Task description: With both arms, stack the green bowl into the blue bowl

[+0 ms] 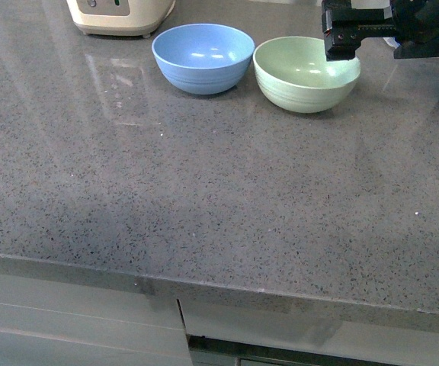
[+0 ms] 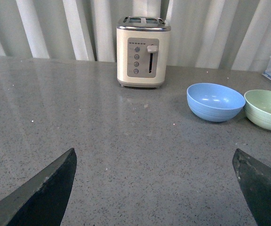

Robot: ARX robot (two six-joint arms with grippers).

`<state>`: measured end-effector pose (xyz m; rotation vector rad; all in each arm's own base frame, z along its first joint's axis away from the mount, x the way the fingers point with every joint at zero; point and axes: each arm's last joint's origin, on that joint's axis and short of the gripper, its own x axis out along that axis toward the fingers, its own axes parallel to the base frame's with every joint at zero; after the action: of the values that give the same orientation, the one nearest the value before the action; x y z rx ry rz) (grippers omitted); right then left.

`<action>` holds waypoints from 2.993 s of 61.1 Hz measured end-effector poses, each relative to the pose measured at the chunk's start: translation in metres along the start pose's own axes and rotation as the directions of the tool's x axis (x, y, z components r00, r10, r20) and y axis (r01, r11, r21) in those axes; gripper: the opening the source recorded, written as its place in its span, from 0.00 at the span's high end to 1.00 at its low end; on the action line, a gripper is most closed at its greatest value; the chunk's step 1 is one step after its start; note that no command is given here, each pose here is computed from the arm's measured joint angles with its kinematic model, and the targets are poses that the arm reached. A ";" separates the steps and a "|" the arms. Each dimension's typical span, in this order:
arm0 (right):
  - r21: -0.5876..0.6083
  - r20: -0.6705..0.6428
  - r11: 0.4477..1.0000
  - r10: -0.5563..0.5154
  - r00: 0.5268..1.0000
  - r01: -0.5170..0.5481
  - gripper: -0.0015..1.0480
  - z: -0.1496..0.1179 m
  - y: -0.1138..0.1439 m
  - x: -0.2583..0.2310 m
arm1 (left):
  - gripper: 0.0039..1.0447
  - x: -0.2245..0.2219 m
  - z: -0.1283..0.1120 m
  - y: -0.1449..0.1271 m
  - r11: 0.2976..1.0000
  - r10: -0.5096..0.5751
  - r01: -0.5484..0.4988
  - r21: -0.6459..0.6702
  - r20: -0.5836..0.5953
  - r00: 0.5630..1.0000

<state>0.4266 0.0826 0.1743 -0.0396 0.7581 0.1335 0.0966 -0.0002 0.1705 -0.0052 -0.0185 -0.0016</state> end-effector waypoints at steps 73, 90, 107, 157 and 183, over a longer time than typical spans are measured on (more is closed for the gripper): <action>-0.045 -0.018 0.998 0.051 0.999 -0.052 0.59 -0.014 0.014 0.024 | 0.06 0.000 0.000 0.000 1.000 0.000 0.000 0.000 0.000 1.000; -0.025 -0.007 0.998 0.052 0.999 -0.052 0.99 -0.010 0.003 0.023 | 0.06 0.000 0.000 0.000 1.000 0.000 0.000 0.000 0.000 1.000; -0.031 -0.004 0.999 0.036 0.999 -0.036 0.99 -0.004 -0.005 0.019 | 0.06 0.000 0.000 0.000 1.000 0.000 0.000 0.000 0.000 1.000; -0.161 0.122 0.981 0.132 0.984 -0.111 0.99 0.070 0.040 -0.040 | 0.06 0.000 0.000 0.000 1.000 0.000 0.000 0.000 0.000 1.000; -0.222 0.092 0.960 0.194 0.977 -0.169 0.99 0.065 0.088 -0.020 | 0.06 0.000 0.000 0.000 1.000 0.000 0.000 0.000 0.000 1.000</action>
<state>0.4442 0.1731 0.2363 -0.1657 0.6307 0.3896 0.0966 -0.0002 0.1705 -0.0052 -0.0185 -0.0016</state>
